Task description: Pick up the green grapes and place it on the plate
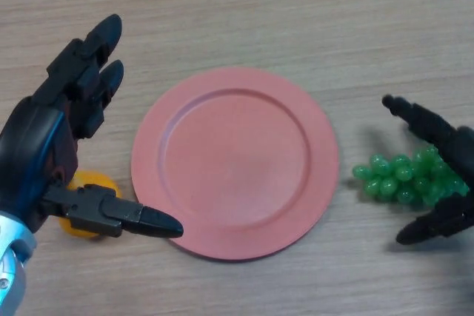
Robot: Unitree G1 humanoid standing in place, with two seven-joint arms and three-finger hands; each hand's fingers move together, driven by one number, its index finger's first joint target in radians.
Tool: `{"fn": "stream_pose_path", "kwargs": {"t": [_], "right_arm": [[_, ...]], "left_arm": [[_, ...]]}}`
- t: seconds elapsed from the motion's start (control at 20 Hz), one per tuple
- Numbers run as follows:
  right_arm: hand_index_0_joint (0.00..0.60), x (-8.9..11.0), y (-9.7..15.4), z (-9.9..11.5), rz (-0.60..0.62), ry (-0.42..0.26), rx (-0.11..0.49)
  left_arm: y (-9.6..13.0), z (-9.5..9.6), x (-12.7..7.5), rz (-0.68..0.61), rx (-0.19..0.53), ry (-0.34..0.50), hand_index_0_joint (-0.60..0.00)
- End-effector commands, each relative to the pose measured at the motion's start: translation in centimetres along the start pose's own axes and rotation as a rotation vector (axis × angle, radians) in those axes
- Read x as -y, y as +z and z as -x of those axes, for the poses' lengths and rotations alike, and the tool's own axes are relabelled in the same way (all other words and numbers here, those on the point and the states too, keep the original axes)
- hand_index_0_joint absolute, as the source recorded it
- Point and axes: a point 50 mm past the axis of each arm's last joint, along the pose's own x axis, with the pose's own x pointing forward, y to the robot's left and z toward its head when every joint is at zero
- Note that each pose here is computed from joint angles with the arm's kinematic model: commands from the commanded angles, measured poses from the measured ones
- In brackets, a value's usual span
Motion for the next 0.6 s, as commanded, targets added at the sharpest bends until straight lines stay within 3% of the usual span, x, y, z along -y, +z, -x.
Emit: {"fn": "stream_pose_path", "kwargs": {"t": [0.05, 0.1, 0.15, 0.2, 0.25, 0.35, 0.45, 0.5, 0.55, 0.6], "right_arm": [[0.101, 4.1, 0.3, 0.9, 0.166, -0.164, 0.067], [0.2, 4.1, 0.1, 0.9, 0.183, -0.164, 0.06], [0.351, 4.2, -0.3, 0.9, 0.234, -0.166, 0.045], [0.45, 4.3, -0.7, 1.0, 0.274, -0.169, 0.034], [0.595, 4.3, -1.2, 1.0, 0.322, -0.169, 0.016], [0.6, 4.6, -0.7, 1.0, 0.423, -0.188, 0.051], [0.6, 5.3, 0.7, 0.8, 0.338, -0.231, 0.083], [0.6, 5.5, 1.1, 0.9, 0.354, -0.249, 0.098], [0.6, 6.0, 2.5, 0.8, 0.276, -0.285, 0.136], [0.6, 6.3, 3.1, 0.8, 0.288, -0.301, 0.151]], "left_arm": [[2.9, 0.7, -1.5, -0.117, 0.189, 0.07, 0.0], [2.9, 0.7, -1.5, -0.118, 0.189, 0.07, 0.0], [3.0, 0.7, -1.5, -0.119, 0.19, 0.071, 0.0], [3.0, 0.7, -1.5, -0.122, 0.191, 0.072, 0.0], [3.0, 0.6, -1.4, -0.129, 0.194, 0.071, 0.0], [3.0, 0.6, -1.4, -0.127, 0.191, 0.069, 0.0], [2.9, 0.6, -1.3, -0.119, 0.186, 0.068, 0.0], [3.0, 0.6, -1.3, -0.121, 0.189, 0.069, 0.0], [3.0, 0.7, -1.3, -0.123, 0.191, 0.072, 0.0], [3.0, 0.7, -1.3, -0.124, 0.192, 0.073, 0.0]]}}
